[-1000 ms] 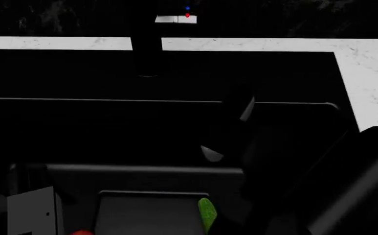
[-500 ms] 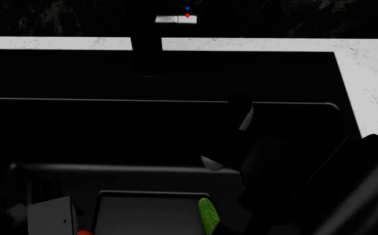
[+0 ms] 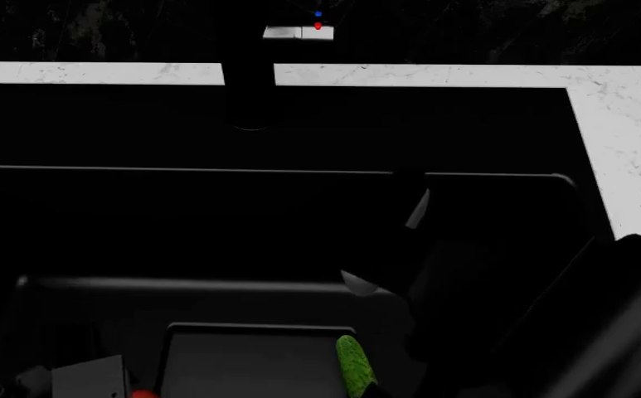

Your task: Pick the vegetables from the sink and place them on the cutting board.

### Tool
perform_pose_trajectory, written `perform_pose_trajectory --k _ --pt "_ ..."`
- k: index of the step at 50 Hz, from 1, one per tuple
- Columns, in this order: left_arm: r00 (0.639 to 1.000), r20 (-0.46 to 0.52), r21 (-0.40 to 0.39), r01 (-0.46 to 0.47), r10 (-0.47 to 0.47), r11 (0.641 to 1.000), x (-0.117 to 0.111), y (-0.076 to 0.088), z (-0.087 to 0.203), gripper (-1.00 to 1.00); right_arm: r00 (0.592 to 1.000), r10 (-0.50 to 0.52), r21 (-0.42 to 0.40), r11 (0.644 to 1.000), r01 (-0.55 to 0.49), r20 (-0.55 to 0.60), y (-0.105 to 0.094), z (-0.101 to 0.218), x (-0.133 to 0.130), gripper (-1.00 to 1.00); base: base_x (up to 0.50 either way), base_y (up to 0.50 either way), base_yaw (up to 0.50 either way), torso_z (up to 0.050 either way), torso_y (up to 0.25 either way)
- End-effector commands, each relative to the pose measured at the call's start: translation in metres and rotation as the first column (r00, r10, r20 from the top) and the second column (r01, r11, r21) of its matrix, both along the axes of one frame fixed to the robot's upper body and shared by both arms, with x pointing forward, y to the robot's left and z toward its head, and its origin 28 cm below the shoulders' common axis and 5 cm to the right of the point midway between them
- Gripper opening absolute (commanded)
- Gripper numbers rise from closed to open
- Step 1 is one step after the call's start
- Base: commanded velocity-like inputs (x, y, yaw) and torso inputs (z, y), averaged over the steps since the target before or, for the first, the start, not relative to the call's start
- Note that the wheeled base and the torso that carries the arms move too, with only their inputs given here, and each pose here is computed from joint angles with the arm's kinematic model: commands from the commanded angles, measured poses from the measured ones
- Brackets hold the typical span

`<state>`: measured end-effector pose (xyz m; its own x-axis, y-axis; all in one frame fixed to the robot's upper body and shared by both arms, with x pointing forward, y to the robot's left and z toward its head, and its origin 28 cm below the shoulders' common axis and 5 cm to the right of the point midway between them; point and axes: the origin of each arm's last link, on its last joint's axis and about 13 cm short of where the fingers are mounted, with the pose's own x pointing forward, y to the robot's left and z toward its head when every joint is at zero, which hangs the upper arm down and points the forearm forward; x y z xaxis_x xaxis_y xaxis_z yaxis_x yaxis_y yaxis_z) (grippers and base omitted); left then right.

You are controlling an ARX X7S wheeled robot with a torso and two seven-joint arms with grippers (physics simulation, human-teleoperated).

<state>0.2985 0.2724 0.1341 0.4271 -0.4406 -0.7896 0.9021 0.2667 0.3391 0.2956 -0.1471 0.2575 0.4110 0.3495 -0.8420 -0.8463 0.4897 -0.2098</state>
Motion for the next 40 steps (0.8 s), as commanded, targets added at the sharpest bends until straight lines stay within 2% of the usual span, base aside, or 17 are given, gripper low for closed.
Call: perform_pose_trajectory --k 1,9,17,40 --pt "1.0 0.028 0.007 -0.001 0.001 1.0 0.003 -0.002 -0.004 1.0 1.0 0.005 0.017 1.0 -0.006 0.018 0.004 0.001 0.001 1.0 0.0 0.0 0.0 0.0 0.0" --pt "0.999 0.033 0.017 -0.022 0.022 1.0 0.008 -0.001 -0.009 1.0 1.0 0.003 0.016 1.0 -0.003 0.015 0.002 -0.002 -0.001 1.0 0.0 0.0 0.0 0.0 0.0" --pt "0.999 0.036 0.015 -0.008 0.008 1.0 0.014 -0.007 -0.012 1.0 1.0 -0.001 0.014 1.0 0.001 0.011 0.001 -0.003 -0.003 1.0 0.0 0.0 0.0 0.0 0.0" --pt "1.0 0.005 0.041 -0.009 0.009 0.999 0.015 -0.006 -0.033 1.0 1.0 0.005 0.011 1.0 -0.006 0.006 0.003 -0.007 -0.001 1.0 0.0 0.0 0.0 0.0 0.0"
